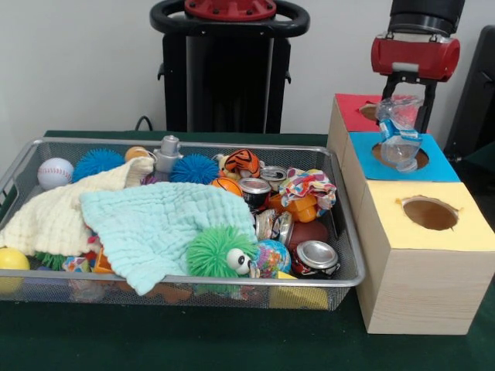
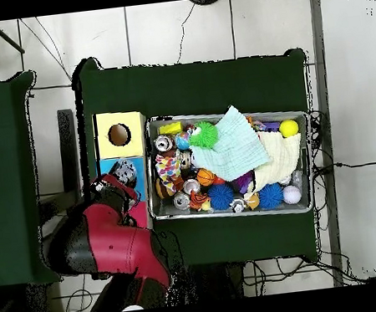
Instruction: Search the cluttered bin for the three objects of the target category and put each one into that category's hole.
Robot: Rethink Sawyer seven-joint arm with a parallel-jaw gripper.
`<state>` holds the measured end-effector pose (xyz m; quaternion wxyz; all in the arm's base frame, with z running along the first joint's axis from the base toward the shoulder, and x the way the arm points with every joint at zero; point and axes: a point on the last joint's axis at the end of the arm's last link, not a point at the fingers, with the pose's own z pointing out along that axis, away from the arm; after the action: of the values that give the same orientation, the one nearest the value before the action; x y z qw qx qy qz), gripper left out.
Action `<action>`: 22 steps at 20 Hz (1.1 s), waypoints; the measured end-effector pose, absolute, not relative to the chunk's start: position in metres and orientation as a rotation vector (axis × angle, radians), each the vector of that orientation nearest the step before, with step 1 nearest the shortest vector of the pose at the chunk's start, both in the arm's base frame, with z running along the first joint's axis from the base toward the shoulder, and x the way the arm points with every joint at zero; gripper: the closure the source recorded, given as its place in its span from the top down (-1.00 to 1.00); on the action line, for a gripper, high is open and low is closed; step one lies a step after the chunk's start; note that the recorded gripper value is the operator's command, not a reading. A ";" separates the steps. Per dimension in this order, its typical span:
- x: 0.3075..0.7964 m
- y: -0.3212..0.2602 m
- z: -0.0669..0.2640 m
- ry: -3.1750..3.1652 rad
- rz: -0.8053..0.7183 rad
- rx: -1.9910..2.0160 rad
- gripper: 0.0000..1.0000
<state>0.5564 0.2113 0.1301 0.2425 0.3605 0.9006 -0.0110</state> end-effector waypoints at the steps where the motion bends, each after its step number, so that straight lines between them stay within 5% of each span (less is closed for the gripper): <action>1: 0.556 0.212 0.130 2.462 -0.030 0.984 -1.00; 22: 0.554 0.215 0.129 2.468 -0.026 0.982 -1.00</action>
<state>0.5537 0.2153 0.1295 0.2402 0.3587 0.9020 -0.0095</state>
